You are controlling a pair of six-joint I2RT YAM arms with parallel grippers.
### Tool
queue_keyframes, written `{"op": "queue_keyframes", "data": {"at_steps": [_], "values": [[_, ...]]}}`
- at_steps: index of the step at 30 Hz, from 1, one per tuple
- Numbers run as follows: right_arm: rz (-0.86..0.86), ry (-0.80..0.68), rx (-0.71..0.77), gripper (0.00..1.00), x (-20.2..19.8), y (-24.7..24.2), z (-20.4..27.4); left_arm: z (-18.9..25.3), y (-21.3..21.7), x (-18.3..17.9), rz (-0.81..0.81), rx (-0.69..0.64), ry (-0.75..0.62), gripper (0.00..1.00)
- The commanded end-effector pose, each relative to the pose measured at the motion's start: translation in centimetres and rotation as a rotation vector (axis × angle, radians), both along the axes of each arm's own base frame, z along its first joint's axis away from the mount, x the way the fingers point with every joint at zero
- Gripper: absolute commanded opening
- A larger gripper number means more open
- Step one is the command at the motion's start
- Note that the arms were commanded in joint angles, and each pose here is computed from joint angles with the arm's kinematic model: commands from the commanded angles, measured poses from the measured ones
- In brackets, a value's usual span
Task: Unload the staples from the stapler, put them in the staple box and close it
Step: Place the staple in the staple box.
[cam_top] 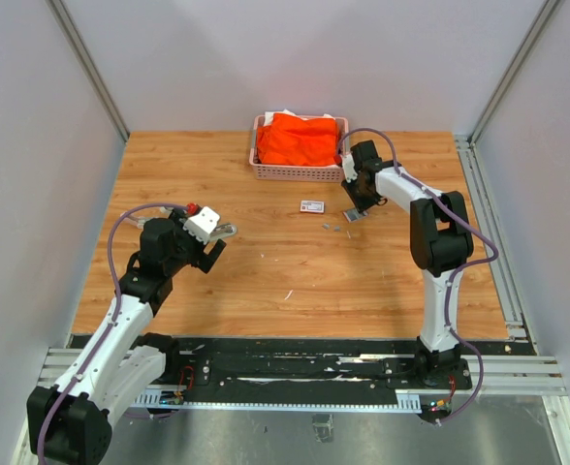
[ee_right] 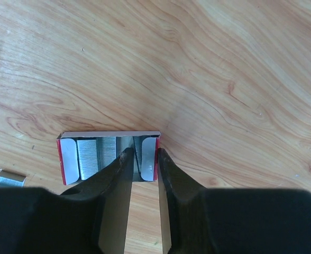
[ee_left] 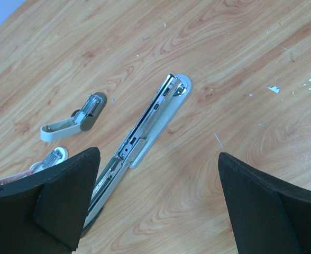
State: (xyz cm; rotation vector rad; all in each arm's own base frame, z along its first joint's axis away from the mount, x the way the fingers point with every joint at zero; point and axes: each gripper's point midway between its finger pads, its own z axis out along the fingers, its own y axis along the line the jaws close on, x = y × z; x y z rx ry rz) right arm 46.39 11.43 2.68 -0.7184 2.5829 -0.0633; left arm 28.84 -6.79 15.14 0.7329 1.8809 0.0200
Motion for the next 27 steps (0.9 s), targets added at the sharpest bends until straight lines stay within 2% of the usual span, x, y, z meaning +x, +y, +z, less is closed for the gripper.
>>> {"op": "queue_keyframes", "data": {"at_steps": [1,7,20,25,27], "values": [[-0.030,0.008,-0.013,0.26,0.1,-0.8,-0.6,0.3,0.1,0.3,-0.001,0.008,-0.025,0.98],[-0.043,-0.018,-0.040,0.32,0.5,-1.4,-0.1,0.3,0.0,0.3,-0.001,0.008,-0.024,0.98],[-0.045,-0.016,-0.025,0.26,0.4,-1.1,-0.1,0.4,0.1,0.3,0.000,0.007,-0.026,0.98],[-0.046,-0.023,-0.022,0.26,0.4,-1.1,0.1,0.3,0.1,0.2,-0.001,0.007,-0.024,0.98],[-0.044,-0.028,-0.023,0.30,0.5,-1.1,0.5,0.2,0.1,0.2,0.000,0.008,-0.022,0.98]]}}
